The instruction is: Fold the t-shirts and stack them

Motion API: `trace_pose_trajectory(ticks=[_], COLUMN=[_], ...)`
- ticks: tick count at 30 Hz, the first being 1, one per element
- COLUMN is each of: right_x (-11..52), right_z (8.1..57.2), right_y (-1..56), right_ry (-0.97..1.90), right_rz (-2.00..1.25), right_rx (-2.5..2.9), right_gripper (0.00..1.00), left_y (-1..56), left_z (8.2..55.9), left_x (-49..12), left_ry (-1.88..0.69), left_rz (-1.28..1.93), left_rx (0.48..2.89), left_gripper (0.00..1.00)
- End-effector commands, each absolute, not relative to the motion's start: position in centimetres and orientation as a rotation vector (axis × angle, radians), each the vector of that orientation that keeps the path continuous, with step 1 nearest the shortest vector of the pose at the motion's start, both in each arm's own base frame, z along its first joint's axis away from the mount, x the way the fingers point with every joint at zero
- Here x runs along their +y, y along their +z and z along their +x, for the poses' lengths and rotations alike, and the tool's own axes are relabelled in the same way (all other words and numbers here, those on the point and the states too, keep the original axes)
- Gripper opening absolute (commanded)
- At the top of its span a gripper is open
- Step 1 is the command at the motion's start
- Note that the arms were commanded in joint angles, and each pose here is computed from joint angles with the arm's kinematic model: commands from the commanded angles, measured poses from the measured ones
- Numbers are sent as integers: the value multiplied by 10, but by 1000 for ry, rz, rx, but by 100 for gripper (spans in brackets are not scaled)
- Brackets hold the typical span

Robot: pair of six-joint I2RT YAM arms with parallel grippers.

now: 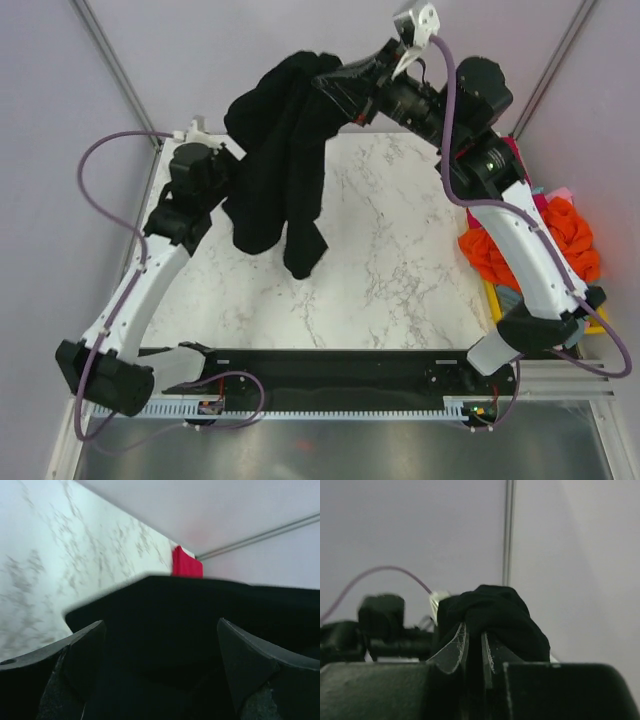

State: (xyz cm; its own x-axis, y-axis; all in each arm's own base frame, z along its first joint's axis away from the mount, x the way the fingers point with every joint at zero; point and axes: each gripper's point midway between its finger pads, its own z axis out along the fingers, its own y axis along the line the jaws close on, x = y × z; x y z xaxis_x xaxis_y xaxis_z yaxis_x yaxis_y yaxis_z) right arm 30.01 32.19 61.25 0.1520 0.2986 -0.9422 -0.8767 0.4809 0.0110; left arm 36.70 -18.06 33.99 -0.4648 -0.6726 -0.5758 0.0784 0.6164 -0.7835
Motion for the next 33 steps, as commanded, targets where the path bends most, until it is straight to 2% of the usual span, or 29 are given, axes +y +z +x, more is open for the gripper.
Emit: trace_pose_trajectory(ticks=[1,2,3,4,5,6,7,8,9,12,17,19,24,26,28,29,33], right_x=[243,234,222,207,183,182,151,139,121,96,116,135,193,241,277,302,353], right_z=[248,257,266,280,273,291,285,293,294,293,298,294,279,267,268,251,248], right_y=[662,609,583,550,532,447,432,366,341,293,245,229,188,181,174,170,147], right_ry=[742,691,638,569,525,474,455,396,352,338,377,479,687,698,584,578,580], right_rz=[-508,-487,-435,-361,-297,-284,-113,-45,45,222,239,209,82,-68,-189,-288,-399], right_rx=[878,972,1029,1116,1144,1313,1331,1453,1501,1604,1822,1877,2004,2072,2124,2143,2209], right_gripper=[2,8,35,53,60,81,96,98,98,98,98,98,98,98,98,98,98], left_y=[315,313,299,298,290,270,270,263,245,230,215,199,152,156,164,179,187], left_z=[338,337,332,326,323,318,309,304,296,280,261,256,248,253,257,264,276], left_x=[-145,-135,-129,-123,-118,-112,-108,-105,-103,-90,-92,-92,-96,-93,-82,-74,-38], left_ry=[-737,-695,-657,-635,-607,-570,-563,-553,-543,-490,-516,-522,-510,-475,-396,-343,-120], left_rz=[-349,-333,-340,-344,-351,-371,-367,-375,-381,-409,-395,-429,-460,-440,-411,-410,-447], left_rx=[1963,1965,1998,1991,2003,2037,2023,2031,2059,2059,2100,2136,2269,2263,2241,2197,2197], left_gripper=[100,100,100,100,100,100,100,100,100,100,98,94,92,92,94,95,100])
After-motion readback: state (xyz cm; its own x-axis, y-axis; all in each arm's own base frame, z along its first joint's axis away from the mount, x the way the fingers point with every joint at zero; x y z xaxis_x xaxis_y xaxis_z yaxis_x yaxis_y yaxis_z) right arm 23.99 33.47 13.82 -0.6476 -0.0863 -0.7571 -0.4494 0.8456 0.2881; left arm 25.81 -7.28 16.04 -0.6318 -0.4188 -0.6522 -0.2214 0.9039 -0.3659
